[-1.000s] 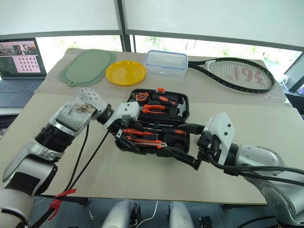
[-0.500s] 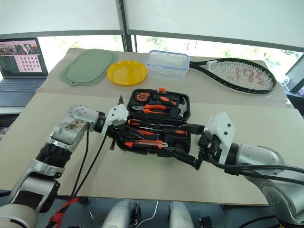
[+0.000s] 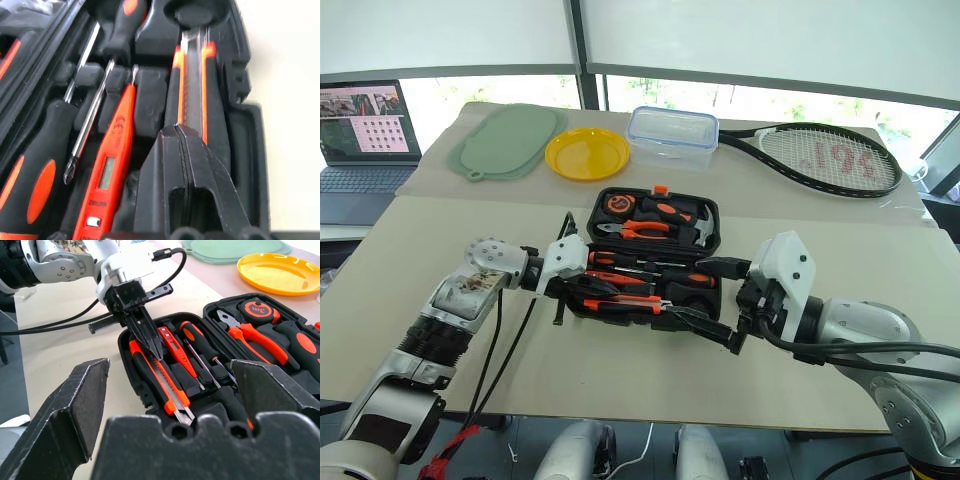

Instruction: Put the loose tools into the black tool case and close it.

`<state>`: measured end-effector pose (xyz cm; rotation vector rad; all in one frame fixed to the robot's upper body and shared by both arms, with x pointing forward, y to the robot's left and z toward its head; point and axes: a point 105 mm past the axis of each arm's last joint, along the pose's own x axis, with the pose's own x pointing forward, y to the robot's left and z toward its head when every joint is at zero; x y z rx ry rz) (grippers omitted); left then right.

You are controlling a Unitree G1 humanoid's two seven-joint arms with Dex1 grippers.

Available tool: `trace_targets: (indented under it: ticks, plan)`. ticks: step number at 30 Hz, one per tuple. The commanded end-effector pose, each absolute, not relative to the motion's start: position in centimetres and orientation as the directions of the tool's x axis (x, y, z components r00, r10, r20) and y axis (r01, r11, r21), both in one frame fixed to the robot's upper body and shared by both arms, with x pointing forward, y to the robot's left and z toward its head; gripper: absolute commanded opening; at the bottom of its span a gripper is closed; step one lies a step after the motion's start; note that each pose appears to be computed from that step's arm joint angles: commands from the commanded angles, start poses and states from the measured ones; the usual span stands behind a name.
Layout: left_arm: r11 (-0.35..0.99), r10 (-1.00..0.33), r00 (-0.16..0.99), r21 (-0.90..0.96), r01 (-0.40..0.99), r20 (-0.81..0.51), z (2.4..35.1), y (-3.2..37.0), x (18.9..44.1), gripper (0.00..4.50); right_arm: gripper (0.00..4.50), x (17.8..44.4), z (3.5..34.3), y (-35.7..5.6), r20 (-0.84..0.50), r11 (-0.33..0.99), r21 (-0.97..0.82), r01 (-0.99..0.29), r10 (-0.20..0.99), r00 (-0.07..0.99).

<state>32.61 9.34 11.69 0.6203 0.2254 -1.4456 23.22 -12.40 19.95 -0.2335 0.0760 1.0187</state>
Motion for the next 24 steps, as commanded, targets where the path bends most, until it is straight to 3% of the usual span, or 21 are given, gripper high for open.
trace_targets:
  ticks: [1, 7, 14, 19, 24]
  plan:
    - [0.002, -0.814, 0.128, 0.218, 0.976, -0.566, 9.0, 9.8, 32.4, 0.04, 4.5, 23.1, 20.4, -12.2, -0.163, 0.489, -0.173, -0.855, 0.842, 0.514]
    - [0.032, -0.83, 0.16, 0.241, 0.97, -0.534, 9.8, 9.6, 32.8, 0.04, 4.5, 23.2, 20.2, -12.4, -0.172, 0.493, -0.168, -0.853, 0.838, 0.518]
    - [-0.004, -0.922, 0.068, 0.187, 0.982, -0.381, 15.2, 8.4, 31.0, 0.04, 4.5, 23.1, 20.0, -12.7, -0.18, 0.502, -0.162, -0.85, 0.832, 0.525]
    - [-0.092, -0.897, 0.008, 0.205, 0.974, -0.441, 14.2, 7.3, 29.4, 0.04, 4.5, 23.1, 19.7, -12.5, -0.181, 0.497, -0.152, -0.854, 0.836, 0.518]
    - [-0.057, -0.871, 0.073, 0.247, 0.967, -0.487, 12.4, 6.6, 30.9, 0.04, 4.5, 23.3, 20.0, -12.5, -0.179, 0.492, -0.153, -0.857, 0.839, 0.514]
